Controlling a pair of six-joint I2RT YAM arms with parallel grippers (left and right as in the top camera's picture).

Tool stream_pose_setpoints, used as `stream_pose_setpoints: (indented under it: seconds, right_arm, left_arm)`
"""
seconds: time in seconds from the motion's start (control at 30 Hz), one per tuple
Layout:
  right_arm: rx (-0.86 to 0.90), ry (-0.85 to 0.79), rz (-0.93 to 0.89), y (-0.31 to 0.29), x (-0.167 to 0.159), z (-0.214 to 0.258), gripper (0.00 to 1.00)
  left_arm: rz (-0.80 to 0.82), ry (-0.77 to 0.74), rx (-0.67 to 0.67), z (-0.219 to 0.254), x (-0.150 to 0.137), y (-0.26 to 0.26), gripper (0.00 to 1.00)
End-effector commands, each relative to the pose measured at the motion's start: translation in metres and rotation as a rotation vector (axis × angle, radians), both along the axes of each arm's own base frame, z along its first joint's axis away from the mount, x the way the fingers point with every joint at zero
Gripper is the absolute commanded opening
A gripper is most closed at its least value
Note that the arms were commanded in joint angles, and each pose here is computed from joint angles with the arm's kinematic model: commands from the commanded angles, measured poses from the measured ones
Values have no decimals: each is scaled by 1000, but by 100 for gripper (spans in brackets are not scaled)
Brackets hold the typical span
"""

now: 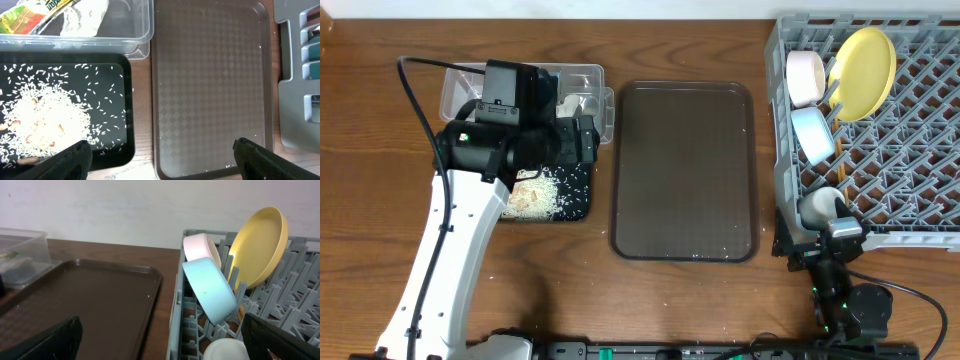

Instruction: Sort waste into correct bins and load items into the dishwasher rack

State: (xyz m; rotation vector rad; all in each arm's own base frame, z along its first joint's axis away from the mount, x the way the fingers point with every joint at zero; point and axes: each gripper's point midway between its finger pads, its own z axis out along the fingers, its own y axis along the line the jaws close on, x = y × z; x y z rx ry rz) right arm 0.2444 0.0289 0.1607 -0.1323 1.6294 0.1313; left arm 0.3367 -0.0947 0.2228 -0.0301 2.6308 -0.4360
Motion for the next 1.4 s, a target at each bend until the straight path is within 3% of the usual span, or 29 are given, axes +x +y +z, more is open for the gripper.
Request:
stream_pose_setpoints:
  seconds: [0.0, 0.23, 0.43, 0.57, 0.97, 1.37]
  right_arm:
    - [15, -2, 3, 1, 0, 0, 99]
    - [15, -2, 3, 1, 0, 0, 99]
    - [15, -2, 3, 1, 0, 0, 99]
    - [15, -2, 3, 1, 0, 0, 99]
    - [15, -2, 3, 1, 0, 0, 99]
    - [15, -2, 3, 1, 0, 0, 99]
  left_arm:
    - [0, -3, 13, 0, 2, 2, 93]
    - [34, -63, 57, 8, -6, 14, 93]
    - [15, -394, 59, 37, -4, 20, 93]
    - [56, -598, 36, 45, -19, 32, 93]
    - [164, -932, 35, 0, -85, 66, 93]
    - [174, -1123, 37, -26, -93, 68, 93]
